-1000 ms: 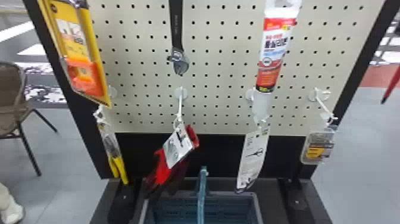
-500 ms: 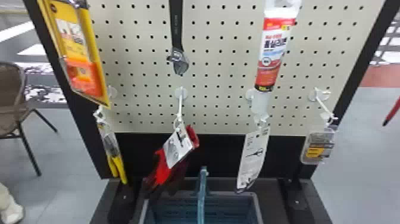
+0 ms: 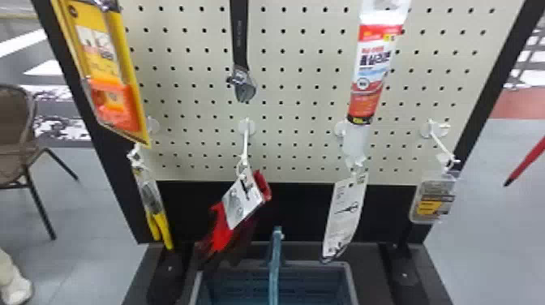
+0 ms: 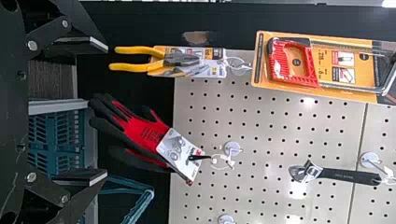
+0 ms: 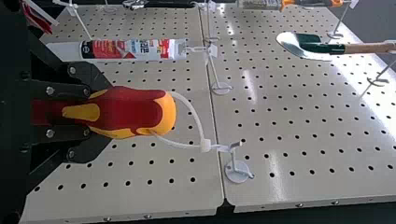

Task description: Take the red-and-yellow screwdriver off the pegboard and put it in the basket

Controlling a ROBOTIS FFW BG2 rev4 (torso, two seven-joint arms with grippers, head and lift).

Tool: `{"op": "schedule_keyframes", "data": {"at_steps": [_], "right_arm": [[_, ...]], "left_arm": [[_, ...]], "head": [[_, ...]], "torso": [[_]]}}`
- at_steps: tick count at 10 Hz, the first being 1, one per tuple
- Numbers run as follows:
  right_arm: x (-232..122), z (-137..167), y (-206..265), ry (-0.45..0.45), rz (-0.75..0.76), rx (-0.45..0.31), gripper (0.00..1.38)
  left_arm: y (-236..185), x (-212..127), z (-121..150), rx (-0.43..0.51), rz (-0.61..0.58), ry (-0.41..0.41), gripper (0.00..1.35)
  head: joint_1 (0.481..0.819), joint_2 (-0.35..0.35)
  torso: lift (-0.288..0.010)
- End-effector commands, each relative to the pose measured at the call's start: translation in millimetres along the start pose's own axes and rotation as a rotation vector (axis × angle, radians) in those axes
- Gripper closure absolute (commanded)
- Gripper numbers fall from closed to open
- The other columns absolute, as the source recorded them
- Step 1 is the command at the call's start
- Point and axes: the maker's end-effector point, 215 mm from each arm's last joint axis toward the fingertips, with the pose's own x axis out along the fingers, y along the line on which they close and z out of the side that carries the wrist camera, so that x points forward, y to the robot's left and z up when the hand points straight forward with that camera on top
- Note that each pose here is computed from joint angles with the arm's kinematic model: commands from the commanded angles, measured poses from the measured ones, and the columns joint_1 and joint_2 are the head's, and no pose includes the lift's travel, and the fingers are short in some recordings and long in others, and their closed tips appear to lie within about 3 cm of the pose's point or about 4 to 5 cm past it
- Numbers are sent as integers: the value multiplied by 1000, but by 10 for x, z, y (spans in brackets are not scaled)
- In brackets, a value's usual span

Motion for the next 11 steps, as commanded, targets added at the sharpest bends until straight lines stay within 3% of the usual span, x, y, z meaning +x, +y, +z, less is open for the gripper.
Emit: {"op": "schedule_keyframes", "data": {"at_steps": [1,11], "right_arm": [[-34,-103,46,-12,-15,31,1046],[-152,-1030,5,-56,-133,283,1046]], "left_arm": [[1,7,2,0,-1,-1,337],[-26,34,-71,6,-9,12,337]], "head": [[549,0],[549,0]], "torso": [[-100],[-100]]}}
